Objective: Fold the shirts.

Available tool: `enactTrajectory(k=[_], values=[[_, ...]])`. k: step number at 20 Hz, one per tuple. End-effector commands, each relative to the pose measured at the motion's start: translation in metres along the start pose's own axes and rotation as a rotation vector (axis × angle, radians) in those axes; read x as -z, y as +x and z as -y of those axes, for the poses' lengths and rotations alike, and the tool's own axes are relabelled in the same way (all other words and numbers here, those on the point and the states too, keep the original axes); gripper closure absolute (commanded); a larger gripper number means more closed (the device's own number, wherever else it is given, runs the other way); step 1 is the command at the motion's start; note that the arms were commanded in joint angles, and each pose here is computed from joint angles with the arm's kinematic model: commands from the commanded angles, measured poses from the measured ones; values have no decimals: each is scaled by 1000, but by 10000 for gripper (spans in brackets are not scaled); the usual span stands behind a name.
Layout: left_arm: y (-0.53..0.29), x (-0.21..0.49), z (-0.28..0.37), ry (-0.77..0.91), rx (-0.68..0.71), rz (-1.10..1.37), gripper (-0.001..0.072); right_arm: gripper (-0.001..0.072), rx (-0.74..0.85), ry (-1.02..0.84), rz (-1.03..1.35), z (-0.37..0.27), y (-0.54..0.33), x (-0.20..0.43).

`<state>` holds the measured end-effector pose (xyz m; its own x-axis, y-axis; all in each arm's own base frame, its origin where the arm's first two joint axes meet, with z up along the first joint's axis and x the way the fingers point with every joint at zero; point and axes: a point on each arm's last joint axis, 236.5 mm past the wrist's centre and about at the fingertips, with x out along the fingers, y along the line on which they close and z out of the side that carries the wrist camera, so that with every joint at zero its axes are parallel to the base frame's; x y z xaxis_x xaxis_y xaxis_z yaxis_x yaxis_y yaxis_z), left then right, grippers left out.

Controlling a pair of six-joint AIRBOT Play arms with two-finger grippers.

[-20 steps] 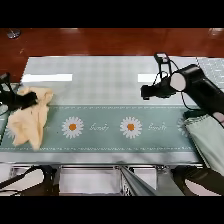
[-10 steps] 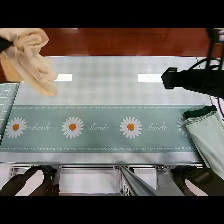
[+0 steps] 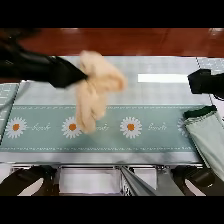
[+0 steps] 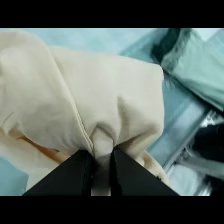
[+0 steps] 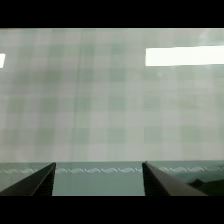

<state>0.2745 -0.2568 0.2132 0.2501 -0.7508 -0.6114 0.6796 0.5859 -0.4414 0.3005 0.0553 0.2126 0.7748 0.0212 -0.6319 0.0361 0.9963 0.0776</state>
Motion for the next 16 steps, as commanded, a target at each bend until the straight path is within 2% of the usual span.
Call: enactTrajectory(k=[1,3,4,5,6,8,10,11,13,15,16], values=[[82,92,6,-50,74,-247,680,93,99,2,-101,22,15,36],[115,127,-11,-116,61,-328,679,93,112,35,-140,23,36,61],[126,141,-19,-157,56,-374,622,93,107,74,-140,20,47,69],[134,149,-25,-206,51,-418,287,92,83,101,-139,14,60,77],[137,153,-31,-212,51,-453,15,92,66,97,-135,7,70,79],[121,156,-57,-191,-11,-543,5,92,104,99,-155,18,84,76],[79,155,-100,-181,-147,-579,6,92,212,182,-208,68,86,78],[54,158,-126,-222,-238,-555,7,92,273,238,-255,97,83,89],[21,179,-151,-380,-309,-451,7,93,313,366,-388,132,79,131],[13,230,-155,-554,-310,-402,7,92,149,493,-484,104,96,174],[15,258,-150,-635,-292,-398,7,92,1,517,-500,70,108,186]])
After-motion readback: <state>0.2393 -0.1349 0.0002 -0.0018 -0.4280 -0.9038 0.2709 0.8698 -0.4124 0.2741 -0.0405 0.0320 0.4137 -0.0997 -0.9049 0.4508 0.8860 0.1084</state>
